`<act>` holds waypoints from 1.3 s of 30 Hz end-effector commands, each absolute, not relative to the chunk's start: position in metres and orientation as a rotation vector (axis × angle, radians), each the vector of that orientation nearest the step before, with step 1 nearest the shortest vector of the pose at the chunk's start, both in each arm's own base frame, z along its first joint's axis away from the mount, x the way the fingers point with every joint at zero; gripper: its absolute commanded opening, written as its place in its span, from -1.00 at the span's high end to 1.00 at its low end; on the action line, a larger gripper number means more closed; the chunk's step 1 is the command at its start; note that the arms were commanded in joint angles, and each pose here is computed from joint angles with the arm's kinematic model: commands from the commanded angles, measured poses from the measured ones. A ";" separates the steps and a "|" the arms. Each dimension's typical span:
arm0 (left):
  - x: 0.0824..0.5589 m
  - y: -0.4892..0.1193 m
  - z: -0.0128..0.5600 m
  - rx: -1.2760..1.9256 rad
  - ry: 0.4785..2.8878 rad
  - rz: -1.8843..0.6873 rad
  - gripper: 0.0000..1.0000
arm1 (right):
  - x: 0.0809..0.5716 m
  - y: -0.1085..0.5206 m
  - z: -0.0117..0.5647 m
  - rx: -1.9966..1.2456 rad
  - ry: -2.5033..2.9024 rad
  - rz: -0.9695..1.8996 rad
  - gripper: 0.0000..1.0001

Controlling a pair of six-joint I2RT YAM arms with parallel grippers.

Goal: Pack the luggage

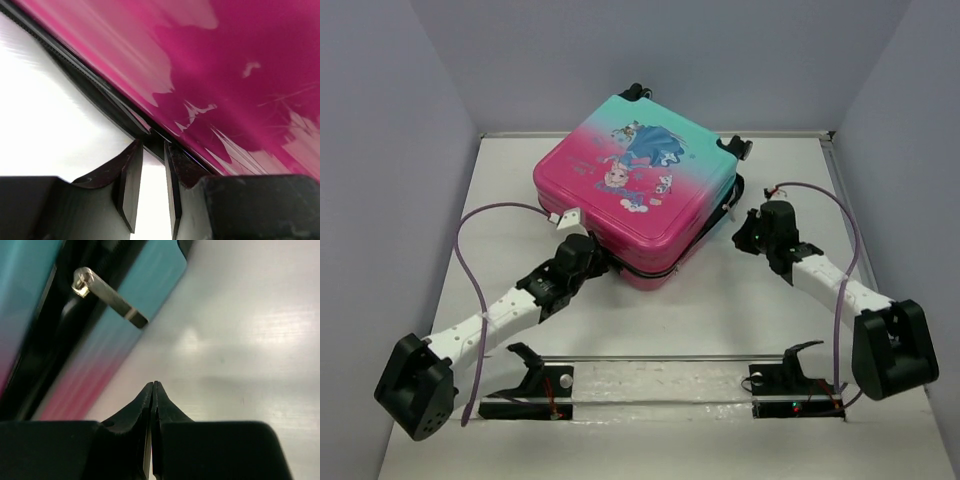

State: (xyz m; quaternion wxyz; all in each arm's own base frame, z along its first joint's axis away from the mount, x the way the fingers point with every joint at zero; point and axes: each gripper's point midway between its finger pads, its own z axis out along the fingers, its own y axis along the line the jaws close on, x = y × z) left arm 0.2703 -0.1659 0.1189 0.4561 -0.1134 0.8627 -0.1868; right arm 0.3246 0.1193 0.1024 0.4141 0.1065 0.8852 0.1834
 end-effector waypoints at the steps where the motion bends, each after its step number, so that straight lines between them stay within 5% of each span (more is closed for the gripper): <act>1: 0.286 -0.211 0.167 -0.282 1.939 -0.659 0.30 | 0.393 0.136 0.145 0.220 2.029 0.530 0.86; 11: 0.256 -0.265 0.164 -0.132 1.972 -0.660 0.31 | 0.493 0.154 0.171 0.068 1.959 0.808 0.86; 17: 0.275 -0.251 0.220 -0.168 1.834 -0.602 0.29 | 0.398 0.151 0.180 0.121 1.881 0.895 0.80; 23: 0.292 -0.273 0.251 -0.113 1.807 -0.641 0.27 | 0.306 0.205 0.155 -0.124 1.916 1.029 0.29; 30: 0.301 -0.271 0.267 -0.130 1.783 -0.683 0.27 | 0.267 0.199 0.143 -0.196 1.894 0.997 0.07; 39: 0.284 -0.246 0.198 -0.091 1.940 -0.596 0.25 | 0.266 0.205 0.139 -0.314 1.876 0.943 0.08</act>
